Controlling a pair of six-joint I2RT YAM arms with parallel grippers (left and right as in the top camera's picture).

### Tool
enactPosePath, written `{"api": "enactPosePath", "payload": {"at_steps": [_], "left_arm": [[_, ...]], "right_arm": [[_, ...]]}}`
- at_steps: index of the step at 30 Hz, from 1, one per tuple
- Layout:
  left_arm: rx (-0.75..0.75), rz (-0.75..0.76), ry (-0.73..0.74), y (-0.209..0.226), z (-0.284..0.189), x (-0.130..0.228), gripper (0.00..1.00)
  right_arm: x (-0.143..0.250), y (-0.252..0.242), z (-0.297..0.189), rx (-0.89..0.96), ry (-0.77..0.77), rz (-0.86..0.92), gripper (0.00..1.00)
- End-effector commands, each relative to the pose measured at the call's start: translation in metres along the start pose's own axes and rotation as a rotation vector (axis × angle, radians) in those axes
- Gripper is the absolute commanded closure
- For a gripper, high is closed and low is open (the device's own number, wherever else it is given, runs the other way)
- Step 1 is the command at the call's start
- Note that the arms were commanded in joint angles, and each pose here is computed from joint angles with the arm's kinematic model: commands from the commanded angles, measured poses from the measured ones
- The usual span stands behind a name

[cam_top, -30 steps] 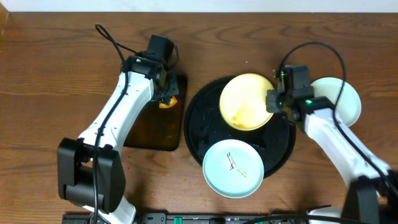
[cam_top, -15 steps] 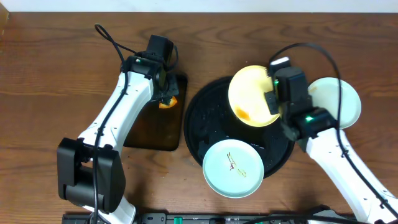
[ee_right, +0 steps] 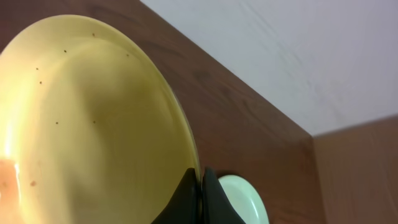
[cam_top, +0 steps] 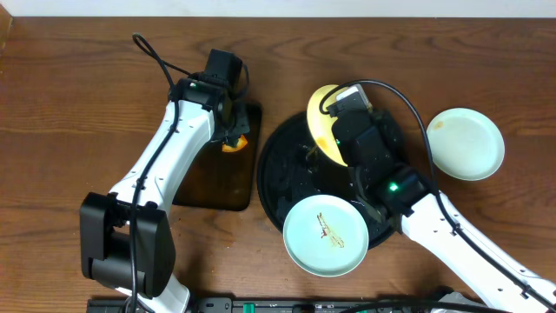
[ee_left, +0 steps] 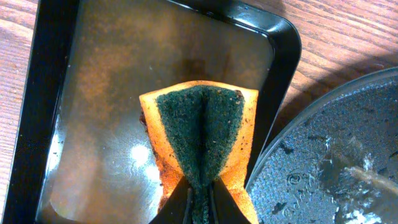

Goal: Clean dirty plates on tray and stack at the side
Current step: 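Lift the yellow plate with the right gripper and stack it on the light-blue plate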

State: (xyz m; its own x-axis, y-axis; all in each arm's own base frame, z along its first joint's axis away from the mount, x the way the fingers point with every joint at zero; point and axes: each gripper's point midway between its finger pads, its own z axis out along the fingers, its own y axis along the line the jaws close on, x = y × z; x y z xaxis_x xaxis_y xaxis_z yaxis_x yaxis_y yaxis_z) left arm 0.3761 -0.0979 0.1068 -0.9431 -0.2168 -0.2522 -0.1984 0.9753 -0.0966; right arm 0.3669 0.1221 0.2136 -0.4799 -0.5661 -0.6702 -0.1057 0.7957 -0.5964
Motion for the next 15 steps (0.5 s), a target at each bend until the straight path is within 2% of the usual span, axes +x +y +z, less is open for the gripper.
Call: {"api": "enactPosePath", "payload": {"at_steps": [1, 7, 15], "left_arm": [[-0.004, 0.011, 0.010, 0.003, 0.002, 0.002, 0.92], [-0.005, 0.011, 0.011, 0.003, 0.002, 0.002, 0.92], [-0.004, 0.012, 0.011, 0.003, 0.002, 0.002, 0.92]], "right_arm": [[0.006, -0.039, 0.004, 0.125, 0.033, 0.155, 0.99], [0.054, -0.089, 0.026, 0.251, 0.165, 0.414, 0.99], [0.136, -0.146, 0.045, 0.344, 0.361, 0.737, 0.99]]}}
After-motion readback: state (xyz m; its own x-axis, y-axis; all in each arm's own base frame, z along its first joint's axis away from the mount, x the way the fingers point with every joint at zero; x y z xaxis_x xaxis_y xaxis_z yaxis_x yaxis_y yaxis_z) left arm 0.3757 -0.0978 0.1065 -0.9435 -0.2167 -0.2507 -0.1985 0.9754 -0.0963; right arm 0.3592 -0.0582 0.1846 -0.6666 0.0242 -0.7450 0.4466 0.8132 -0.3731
